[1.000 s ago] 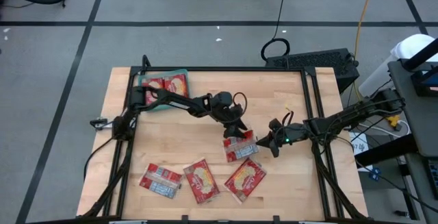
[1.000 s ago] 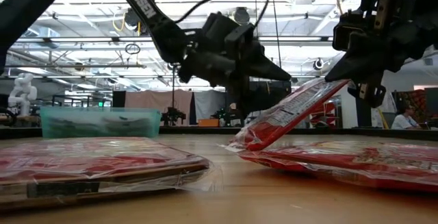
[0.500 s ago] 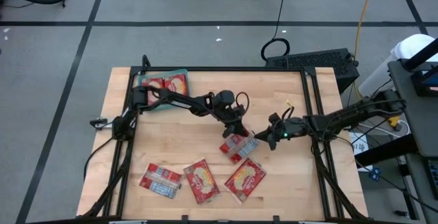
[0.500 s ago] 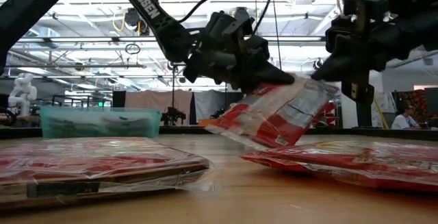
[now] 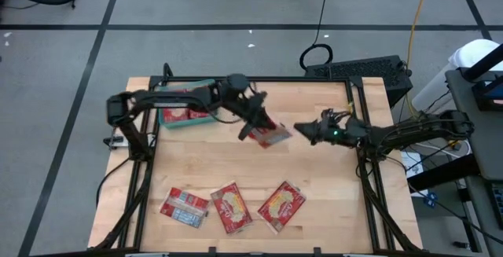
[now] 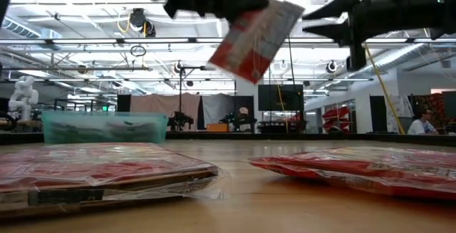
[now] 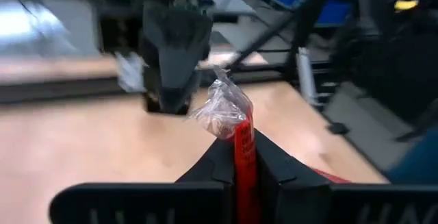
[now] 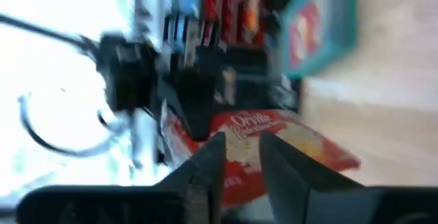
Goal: Sort popcorn bags into baskets
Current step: Put the red popcorn bag into the blue bin
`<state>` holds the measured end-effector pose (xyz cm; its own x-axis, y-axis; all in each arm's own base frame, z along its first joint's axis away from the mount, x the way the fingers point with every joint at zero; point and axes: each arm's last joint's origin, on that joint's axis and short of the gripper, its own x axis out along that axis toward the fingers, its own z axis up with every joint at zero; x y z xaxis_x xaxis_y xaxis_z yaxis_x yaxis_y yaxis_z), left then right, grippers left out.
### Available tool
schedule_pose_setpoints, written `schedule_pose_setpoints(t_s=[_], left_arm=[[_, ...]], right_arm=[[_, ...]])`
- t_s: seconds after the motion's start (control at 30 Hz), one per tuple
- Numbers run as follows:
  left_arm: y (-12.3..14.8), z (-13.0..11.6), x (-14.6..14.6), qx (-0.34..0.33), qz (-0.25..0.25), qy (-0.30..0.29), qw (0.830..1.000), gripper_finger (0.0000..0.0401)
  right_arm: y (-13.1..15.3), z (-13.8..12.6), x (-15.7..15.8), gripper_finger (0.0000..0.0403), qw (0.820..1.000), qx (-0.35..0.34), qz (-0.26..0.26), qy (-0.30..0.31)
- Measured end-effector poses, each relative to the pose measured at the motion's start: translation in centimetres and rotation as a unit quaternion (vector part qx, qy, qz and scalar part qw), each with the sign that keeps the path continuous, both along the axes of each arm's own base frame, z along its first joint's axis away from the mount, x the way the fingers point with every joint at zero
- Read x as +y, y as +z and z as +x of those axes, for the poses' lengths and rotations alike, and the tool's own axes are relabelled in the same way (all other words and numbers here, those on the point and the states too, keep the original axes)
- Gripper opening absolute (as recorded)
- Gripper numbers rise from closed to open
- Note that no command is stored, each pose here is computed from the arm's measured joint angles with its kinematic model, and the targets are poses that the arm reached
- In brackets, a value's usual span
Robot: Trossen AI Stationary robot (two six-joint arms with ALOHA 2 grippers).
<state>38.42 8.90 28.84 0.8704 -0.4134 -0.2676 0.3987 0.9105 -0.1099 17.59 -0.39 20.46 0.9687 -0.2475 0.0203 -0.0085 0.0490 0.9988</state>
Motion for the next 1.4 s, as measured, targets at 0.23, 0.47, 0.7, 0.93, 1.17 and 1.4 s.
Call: schedule_pose_setpoints(t_s=[0.23, 0.47, 0.7, 0.93, 1.17, 1.4], left_arm=[[5.6, -3.5, -0.8, -0.089, 0.171, 0.06, 0.98, 0.0041], [6.6, -3.3, -3.9, -0.121, 0.261, 0.08, 0.954, 0.0022], [7.2, -2.4, -8.2, -0.143, 0.382, 0.181, 0.895, 0.0039], [6.9, -2.6, -10.7, -0.118, 0.429, 0.198, 0.873, 0.0022], [5.0, -1.7, -12.3, -0.082, 0.505, 0.171, 0.842, 0.0039], [3.7, -1.2, -13.7, -0.073, 0.511, 0.139, 0.845, 0.0025]], right_arm=[[0.7, -0.5, -1.6, 0.0133, 0.992, -0.052, 0.114, 0.006], [0.6, -0.1, -2.8, 0.0175, 0.973, -0.076, 0.209, 0.055], [1.2, 0.6, -2.6, 0.0196, 0.946, -0.138, 0.267, 0.121], [1.0, 1.3, -2.7, 0.0213, 0.919, -0.166, 0.33, 0.135], [1.2, 2.9, -2.9, 0.0217, 0.92, -0.149, 0.332, 0.143], [2.0, 5.7, -2.9, 0.0217, 0.933, -0.124, 0.274, 0.196]])
